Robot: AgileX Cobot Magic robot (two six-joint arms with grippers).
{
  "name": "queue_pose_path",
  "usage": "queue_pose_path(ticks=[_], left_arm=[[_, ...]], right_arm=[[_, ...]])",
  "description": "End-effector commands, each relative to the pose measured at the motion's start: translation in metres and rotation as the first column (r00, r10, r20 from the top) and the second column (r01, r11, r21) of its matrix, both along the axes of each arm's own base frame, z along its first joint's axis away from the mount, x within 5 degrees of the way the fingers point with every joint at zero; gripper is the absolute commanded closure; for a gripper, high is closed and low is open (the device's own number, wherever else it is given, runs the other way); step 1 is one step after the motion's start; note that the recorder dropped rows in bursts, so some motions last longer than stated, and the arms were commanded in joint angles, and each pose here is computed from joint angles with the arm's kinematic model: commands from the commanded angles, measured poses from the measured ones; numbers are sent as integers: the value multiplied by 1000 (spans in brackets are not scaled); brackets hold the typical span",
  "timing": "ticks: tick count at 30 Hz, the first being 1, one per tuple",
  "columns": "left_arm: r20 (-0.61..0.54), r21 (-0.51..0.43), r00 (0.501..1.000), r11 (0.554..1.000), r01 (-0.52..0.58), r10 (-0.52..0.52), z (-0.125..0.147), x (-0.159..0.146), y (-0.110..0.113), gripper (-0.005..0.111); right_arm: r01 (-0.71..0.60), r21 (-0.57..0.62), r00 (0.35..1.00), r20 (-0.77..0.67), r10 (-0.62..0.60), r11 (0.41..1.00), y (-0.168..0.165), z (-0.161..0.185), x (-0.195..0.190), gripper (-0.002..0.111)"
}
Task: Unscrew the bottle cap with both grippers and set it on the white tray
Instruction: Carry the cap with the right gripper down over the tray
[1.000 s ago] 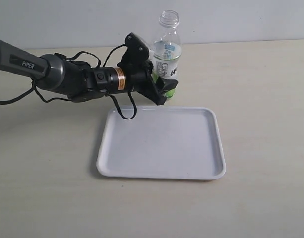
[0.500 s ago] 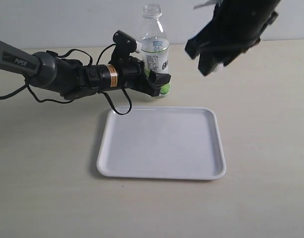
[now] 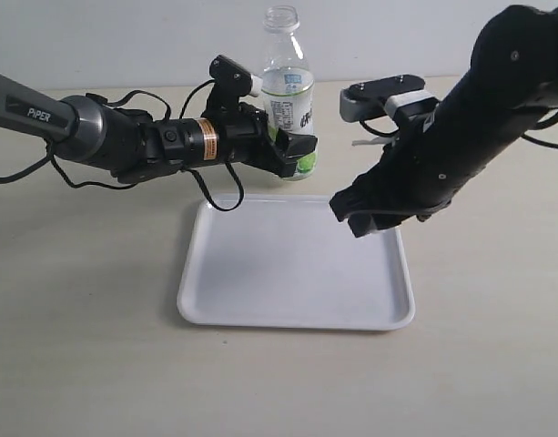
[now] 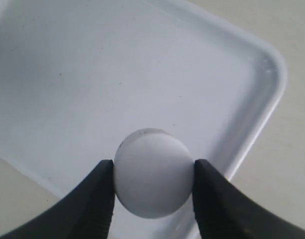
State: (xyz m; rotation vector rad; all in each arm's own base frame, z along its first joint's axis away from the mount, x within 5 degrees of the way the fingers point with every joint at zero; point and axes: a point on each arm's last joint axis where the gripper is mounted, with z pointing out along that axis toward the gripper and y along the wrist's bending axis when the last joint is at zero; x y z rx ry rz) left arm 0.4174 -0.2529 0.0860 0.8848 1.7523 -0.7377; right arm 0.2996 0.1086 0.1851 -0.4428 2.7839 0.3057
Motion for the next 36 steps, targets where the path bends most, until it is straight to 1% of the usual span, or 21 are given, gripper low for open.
queue_pose_path(ticks=[1,5,8,11,15,19,26,30,36], left_arm=[[16,-51,1000,999,6,-6,10,0,-1,107],[27,-21,999,999,42,-42,8,-2,-2,107],[29,-18,999,999,46,-45,8,-3,-2,107],[29,-18,999,999,46,-45,8,-3,-2,107],[29,-18,999,999,46,-45,8,-3,-2,107],[35,-13,998,999,49,-49,8,-3,-2,107],[33,-9,998,999,46,-46,7,-3,-2,107],[33,-9,998,999,46,-46,7,-3,-2,107],[33,-7,998,999,45,-45,7,-3,-2,107]], right_arm=[[-48,57,998,38,46,997,4,-9,-6,108],[-87,83,994,69,81,993,6,-16,-10,108],[-118,102,991,77,110,988,8,-20,-11,108],[-119,125,992,62,112,985,11,-29,-9,108],[-147,116,989,26,145,982,12,-48,-6,108],[-152,99,988,-2,153,983,12,-62,-5,108],[-132,59,990,56,129,989,9,-65,2,108],[-144,52,989,36,142,988,9,-70,1,108],[-197,41,980,-11,198,980,9,-85,-1,107]])
